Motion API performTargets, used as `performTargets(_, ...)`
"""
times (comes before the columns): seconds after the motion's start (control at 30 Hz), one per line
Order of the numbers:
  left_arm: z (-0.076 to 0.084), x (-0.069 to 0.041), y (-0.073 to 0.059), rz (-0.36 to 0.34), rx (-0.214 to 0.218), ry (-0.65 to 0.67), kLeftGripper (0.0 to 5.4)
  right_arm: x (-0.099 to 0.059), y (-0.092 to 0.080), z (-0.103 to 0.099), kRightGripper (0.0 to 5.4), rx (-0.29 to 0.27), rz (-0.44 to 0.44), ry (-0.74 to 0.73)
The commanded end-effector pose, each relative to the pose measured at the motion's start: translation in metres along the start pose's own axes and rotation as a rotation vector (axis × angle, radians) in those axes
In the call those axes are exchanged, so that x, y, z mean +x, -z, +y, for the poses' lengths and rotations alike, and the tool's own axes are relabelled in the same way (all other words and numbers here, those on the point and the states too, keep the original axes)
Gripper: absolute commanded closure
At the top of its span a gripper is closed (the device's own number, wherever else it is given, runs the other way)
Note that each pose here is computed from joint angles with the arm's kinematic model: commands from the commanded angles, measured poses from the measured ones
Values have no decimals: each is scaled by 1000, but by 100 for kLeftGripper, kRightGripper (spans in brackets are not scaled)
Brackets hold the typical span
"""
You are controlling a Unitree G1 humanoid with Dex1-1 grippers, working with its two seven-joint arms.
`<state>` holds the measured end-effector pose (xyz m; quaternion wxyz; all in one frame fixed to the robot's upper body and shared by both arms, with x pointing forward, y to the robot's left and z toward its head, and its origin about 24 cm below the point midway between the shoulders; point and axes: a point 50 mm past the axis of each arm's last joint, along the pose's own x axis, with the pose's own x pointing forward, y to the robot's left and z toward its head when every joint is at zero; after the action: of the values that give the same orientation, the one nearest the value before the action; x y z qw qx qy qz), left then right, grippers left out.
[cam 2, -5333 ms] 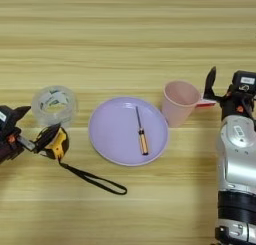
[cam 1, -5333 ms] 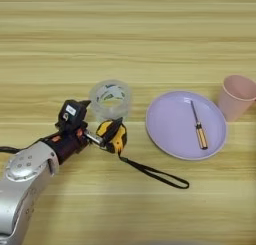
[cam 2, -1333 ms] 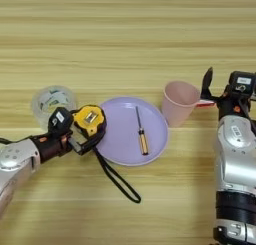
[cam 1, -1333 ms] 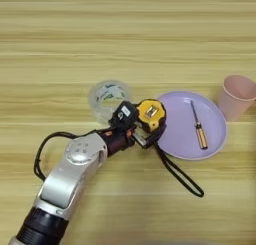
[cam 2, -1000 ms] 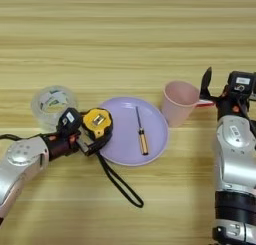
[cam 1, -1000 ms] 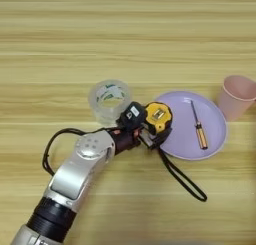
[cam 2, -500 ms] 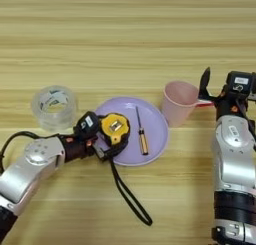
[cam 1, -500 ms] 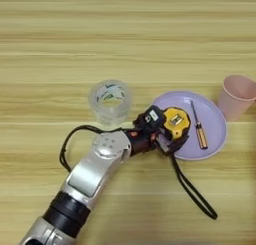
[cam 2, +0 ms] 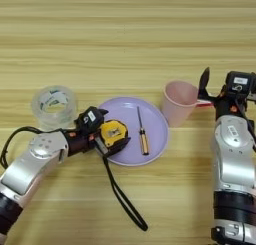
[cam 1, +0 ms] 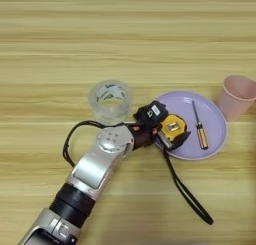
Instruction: Move the objects on the table
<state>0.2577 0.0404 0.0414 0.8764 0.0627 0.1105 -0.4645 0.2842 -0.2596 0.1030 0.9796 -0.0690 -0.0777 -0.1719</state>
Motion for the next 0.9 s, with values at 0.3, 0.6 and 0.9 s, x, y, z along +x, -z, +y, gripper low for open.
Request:
performTargets(0.3,12,-1,-16,-100,-33,-65,2,1,-4,-3,0,15,-8,23)
performTargets(0.6,29,-7,-32,-242,-68,-160,2,-2,-9,-3,0,36,-46,-7)
performTargets(0.9,61,-23,-52,-419,-78,-370,2,-6,-10,-2,0,38,-62,-42)
